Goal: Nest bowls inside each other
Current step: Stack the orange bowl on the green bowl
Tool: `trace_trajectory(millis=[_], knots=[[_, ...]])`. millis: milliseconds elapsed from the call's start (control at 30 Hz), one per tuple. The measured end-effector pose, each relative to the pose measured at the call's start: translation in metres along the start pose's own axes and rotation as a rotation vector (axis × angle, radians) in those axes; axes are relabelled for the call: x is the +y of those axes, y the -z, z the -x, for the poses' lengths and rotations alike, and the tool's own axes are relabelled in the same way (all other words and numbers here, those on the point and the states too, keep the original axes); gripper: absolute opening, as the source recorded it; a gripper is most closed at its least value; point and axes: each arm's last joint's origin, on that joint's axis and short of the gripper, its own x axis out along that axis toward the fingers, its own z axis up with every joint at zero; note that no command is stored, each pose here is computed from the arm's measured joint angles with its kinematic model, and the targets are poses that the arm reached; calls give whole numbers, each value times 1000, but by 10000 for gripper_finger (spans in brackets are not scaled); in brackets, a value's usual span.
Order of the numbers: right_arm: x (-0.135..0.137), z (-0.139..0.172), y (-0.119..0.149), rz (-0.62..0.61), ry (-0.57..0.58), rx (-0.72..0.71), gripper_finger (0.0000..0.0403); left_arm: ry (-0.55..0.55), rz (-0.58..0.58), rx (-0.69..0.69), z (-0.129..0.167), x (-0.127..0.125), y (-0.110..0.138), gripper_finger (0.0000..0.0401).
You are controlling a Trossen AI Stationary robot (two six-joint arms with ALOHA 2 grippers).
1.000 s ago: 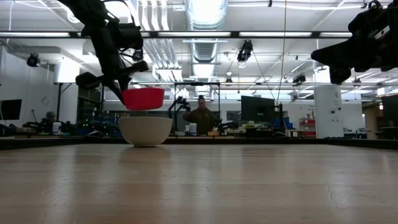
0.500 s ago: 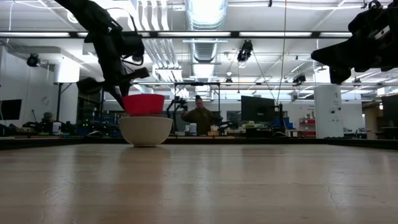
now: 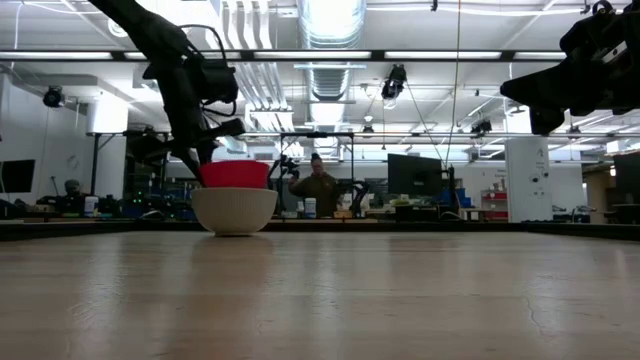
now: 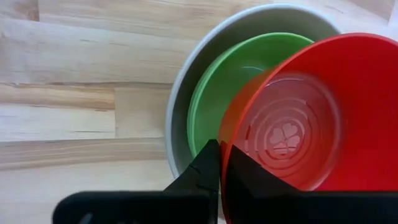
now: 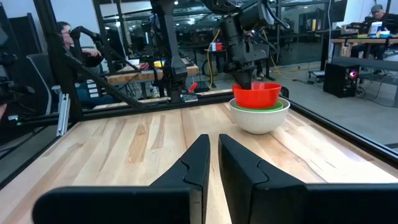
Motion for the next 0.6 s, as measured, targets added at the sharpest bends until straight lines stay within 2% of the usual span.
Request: trace_trajectory(millis=[600], knots=[[0,0,0,0,0,0,34,-57,-55,5,-16,0,-3,9]])
